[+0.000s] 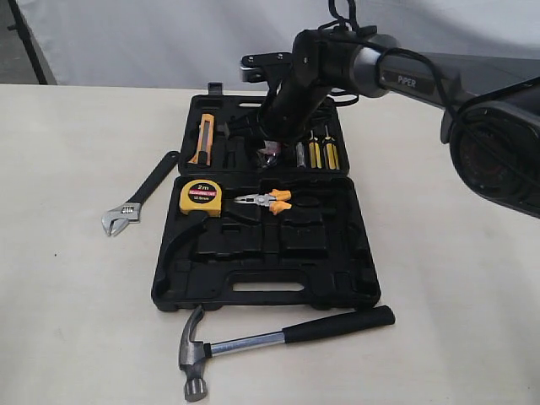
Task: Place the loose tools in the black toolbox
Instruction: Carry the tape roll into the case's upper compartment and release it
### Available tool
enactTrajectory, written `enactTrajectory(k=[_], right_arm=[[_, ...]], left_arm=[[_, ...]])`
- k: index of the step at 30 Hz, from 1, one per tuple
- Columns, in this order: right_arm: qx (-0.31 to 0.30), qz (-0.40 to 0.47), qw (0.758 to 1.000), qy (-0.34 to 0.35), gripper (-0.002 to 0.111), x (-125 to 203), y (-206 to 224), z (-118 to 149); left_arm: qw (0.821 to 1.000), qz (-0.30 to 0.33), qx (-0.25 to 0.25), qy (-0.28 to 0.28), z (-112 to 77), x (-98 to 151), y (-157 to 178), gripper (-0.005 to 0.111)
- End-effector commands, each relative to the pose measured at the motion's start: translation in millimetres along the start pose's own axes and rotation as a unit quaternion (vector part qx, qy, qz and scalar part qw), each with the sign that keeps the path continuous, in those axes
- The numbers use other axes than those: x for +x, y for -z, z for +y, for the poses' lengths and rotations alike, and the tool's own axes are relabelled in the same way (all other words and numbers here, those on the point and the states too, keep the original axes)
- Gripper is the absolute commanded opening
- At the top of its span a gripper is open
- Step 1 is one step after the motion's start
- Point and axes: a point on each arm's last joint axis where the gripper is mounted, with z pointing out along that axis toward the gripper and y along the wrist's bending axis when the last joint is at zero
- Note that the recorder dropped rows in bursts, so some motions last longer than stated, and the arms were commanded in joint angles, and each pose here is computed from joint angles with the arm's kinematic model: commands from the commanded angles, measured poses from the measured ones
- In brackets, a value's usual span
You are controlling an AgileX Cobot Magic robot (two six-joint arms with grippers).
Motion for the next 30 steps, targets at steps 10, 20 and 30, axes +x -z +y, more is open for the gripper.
enactTrajectory(k=[10,20,30], right_arm=[[0.001,0.012,1.000,0.011,0.064,2.3,-4.0,-2.4],[0.005,0.002,1.000,0.014,0.064,-18.6,29.0,0.8],[0.001,0.051,0.999,0.010,0.032,-7.4,16.0,0.0]], left_arm=[[1.000,-0.003,0.007,0.011,-0.3,1.5,0.8,0.001],[1.000,-0.003,0.007,0.011,-0.3,1.5,0.8,0.001],[1.000,-0.003,0.007,0.011,-0.3,1.5,0.8,0.001]])
